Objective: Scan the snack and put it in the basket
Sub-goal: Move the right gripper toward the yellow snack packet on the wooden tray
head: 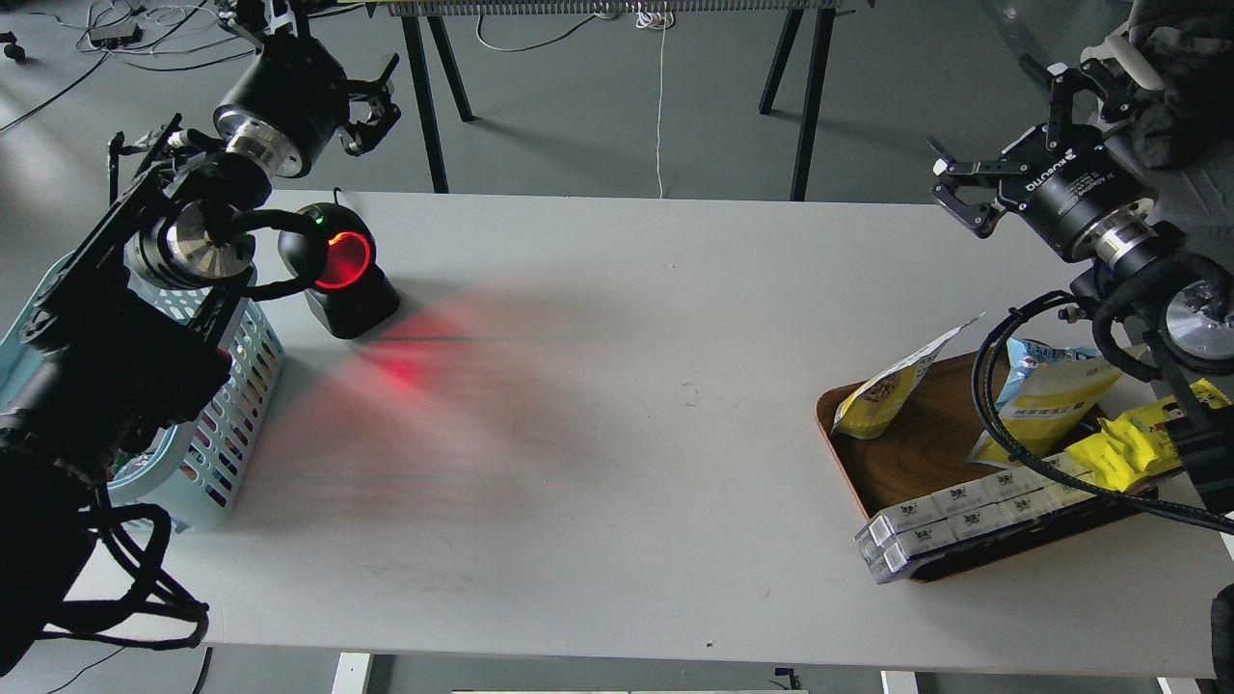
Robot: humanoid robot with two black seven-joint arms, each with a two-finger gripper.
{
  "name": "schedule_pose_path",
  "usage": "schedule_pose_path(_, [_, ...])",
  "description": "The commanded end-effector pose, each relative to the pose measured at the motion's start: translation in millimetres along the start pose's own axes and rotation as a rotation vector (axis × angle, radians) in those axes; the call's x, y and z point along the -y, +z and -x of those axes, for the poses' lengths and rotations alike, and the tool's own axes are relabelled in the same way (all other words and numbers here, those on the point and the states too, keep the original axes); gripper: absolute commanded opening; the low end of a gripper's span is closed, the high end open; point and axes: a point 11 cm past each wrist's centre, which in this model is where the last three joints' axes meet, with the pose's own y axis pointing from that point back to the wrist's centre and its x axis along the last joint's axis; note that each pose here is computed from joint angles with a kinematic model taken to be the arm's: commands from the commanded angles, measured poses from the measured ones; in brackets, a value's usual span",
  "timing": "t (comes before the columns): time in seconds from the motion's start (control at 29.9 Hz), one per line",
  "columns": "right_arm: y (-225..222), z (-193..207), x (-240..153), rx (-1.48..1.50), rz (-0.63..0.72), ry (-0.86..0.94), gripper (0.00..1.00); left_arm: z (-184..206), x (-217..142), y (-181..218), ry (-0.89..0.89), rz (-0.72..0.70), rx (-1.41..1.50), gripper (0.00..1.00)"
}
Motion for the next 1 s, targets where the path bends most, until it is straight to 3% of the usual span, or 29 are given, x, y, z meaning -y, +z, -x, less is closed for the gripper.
schedule_pose_path(0.0, [-0.7, 0.3, 0.9, 0.0, -0.002, 0.001, 0.99, 1.3, 0.5, 2.8, -0.003, 0.018, -0.001, 1.0])
schedule_pose_path(0.17, [-2.7, 0.7, 1.1, 0.001, -0.009, 0.0, 0.99, 0.2, 0.1, 15.9, 0.001, 0.113, -0.003, 1.0])
schedule_pose_path(0.73, [21.6, 5.6, 13.4, -0.092, 0.129, 0.007, 0.99, 11.4, 4.2, 28.0, -0.042, 0.13, 0.006, 1.0])
schedule_pose_path(0.97, [-22.1, 20.3, 16.9, -0.386, 0.245, 0.045, 0.99, 14.7, 2.1, 32.1, -0.094, 0.115, 0.021, 1.0])
